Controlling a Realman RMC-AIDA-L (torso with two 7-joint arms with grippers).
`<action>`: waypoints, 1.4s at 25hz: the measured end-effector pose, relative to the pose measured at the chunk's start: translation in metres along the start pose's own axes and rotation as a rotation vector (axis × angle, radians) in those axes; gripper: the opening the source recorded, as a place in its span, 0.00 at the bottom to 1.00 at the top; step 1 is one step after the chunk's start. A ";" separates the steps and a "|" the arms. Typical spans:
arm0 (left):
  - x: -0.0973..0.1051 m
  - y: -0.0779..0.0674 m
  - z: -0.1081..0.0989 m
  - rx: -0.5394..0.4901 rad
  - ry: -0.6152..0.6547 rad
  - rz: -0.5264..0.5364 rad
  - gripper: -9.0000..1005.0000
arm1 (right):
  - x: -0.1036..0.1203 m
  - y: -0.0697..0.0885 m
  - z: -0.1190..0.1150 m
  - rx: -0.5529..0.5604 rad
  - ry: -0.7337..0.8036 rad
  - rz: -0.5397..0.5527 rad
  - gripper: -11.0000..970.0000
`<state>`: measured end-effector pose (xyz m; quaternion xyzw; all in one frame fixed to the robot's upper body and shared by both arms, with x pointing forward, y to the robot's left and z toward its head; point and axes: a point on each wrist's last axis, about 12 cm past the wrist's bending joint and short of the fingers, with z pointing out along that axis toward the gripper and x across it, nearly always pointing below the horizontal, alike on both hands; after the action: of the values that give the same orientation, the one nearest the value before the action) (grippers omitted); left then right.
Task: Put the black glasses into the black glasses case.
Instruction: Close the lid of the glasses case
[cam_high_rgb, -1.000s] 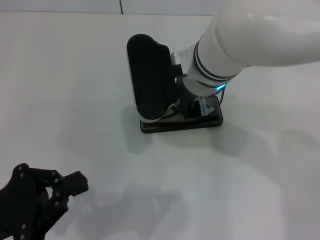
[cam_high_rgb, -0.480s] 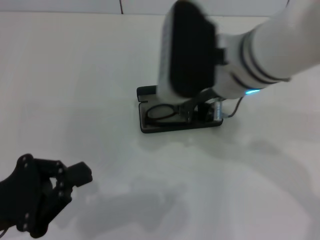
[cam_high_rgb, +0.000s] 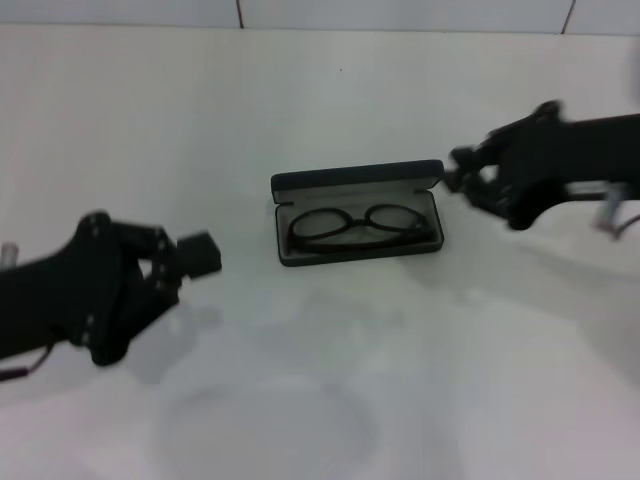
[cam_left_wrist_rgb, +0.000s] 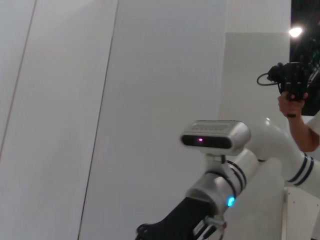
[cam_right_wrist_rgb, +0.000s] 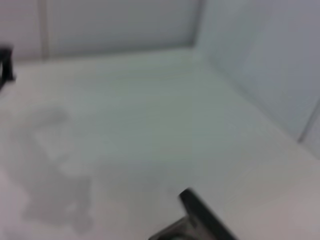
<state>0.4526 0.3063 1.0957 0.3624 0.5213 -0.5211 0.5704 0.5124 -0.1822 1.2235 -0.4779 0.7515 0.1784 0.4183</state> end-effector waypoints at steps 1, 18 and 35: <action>-0.003 0.003 -0.001 -0.001 0.007 -0.002 0.05 | 0.007 -0.003 -0.006 -0.009 -0.035 0.027 0.23; -0.044 0.114 0.123 -0.017 0.342 -0.033 0.22 | 0.153 -0.027 -0.116 -0.012 -0.313 0.424 0.28; 0.003 0.128 0.163 -0.186 0.597 0.006 0.24 | 0.174 -0.026 -0.101 -0.081 -0.338 0.482 0.37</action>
<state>0.6124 0.1742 1.1081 0.4471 0.7100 -0.3402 0.4245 0.4552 -0.3618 1.1472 -0.2656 0.7552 0.3795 0.4637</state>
